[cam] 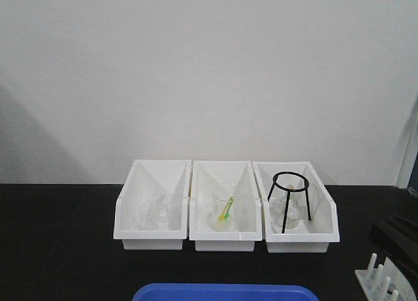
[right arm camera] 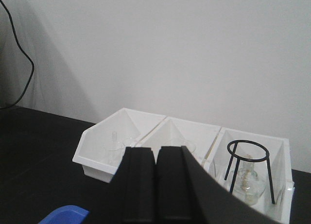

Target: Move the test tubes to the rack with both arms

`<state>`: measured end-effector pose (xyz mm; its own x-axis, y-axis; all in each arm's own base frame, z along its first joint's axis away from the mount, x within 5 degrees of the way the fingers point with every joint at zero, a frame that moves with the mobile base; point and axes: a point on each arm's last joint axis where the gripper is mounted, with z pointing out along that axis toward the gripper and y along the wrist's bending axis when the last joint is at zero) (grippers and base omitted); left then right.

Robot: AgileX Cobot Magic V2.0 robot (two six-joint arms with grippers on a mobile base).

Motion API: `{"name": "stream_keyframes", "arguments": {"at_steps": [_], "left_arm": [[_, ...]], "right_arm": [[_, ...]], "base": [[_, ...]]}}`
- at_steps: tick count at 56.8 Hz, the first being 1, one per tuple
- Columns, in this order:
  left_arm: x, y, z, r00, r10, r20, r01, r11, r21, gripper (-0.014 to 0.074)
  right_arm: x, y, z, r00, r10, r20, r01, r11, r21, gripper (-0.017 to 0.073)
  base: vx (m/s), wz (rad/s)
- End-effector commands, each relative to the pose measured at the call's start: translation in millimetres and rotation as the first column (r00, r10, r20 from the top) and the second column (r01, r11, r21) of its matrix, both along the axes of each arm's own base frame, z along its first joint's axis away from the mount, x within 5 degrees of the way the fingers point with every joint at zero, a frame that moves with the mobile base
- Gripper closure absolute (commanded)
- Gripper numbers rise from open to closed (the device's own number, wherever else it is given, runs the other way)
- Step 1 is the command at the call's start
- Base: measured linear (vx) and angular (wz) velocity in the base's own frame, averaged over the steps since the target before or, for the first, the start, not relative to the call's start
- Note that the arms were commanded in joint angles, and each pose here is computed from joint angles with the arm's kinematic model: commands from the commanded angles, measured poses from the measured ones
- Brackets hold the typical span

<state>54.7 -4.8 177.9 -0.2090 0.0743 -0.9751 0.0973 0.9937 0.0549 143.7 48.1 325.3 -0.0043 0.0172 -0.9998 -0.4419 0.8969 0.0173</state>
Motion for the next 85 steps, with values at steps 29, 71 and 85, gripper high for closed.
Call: {"name": "stream_keyframes", "arguments": {"at_steps": [29,71,85], "left_arm": [[0.7,-0.4,-0.8,0.997,-0.003,0.073,0.004,1.000,-0.016,0.0612],[0.7,-0.4,-0.8,0.997,-0.003,0.073,0.004,1.000,-0.016,0.0612],[0.8,-0.4,-0.8,0.997,-0.003,0.072,0.004,1.000,-0.016,0.0612]], "right_arm": [[-1.2,0.8,12.3,0.999,0.012,0.048,-0.012,1.000,-0.002,0.0566],[-87.6,-40.9,-123.0,0.945,-0.324,0.052,0.320,0.945,0.070,0.0566],[-86.7,-41.2,-130.6,0.944,-0.329,-0.008,0.329,0.944,0.011,0.0566]], "base": [[0.00,0.00],[0.00,0.00],[0.00,0.00]]}}
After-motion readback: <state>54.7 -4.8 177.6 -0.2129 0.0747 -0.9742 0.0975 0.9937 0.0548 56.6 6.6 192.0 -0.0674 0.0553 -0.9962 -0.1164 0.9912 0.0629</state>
